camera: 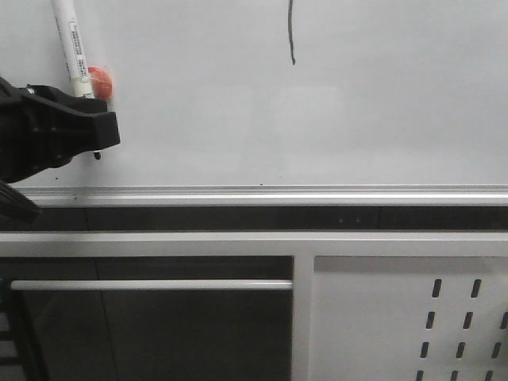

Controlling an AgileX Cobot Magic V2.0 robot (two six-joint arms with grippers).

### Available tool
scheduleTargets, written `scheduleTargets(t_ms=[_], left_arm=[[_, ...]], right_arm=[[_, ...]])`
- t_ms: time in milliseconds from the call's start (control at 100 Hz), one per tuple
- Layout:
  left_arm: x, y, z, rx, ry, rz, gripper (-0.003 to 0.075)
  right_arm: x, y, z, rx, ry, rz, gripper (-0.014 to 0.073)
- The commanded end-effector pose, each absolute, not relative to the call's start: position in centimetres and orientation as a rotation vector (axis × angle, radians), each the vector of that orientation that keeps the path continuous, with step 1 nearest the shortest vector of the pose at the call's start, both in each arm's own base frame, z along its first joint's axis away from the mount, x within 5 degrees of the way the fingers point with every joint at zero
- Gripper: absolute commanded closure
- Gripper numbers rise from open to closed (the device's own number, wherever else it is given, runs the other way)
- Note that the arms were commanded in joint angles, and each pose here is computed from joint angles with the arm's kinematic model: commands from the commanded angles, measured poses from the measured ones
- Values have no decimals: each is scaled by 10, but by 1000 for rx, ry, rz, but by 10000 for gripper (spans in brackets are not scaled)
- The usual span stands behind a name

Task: Write number 1 on whiteboard

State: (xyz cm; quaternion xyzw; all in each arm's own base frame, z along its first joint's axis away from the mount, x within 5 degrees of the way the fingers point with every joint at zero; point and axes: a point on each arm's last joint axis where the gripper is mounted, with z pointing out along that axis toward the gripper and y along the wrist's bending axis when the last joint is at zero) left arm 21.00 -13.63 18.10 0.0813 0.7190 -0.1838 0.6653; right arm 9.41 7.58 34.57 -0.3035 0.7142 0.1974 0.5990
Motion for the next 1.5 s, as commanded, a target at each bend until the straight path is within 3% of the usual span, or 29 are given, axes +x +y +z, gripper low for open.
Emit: scheduleTargets(t_ms=[0, 380, 690, 1010, 1250, 1490], left_arm=[[213, -133, 212, 99, 1367, -440, 739], [213, -133, 212, 99, 1365, -436, 731], [209, -129, 207, 99, 1377, -424, 511], [206, -127, 204, 120, 1385, -426, 490], [204, -132, 205, 172, 1375, -453, 356], [203, -132, 204, 182, 1376, -457, 349]], right_arm=[[97, 74, 360, -643, 1581, 444, 656], [97, 74, 360, -643, 1581, 444, 656], [97, 73, 360, -641, 1580, 444, 656], [97, 73, 360, -641, 1580, 444, 656], [97, 73, 360, -641, 1580, 444, 656], [97, 73, 360, -641, 1580, 444, 656]])
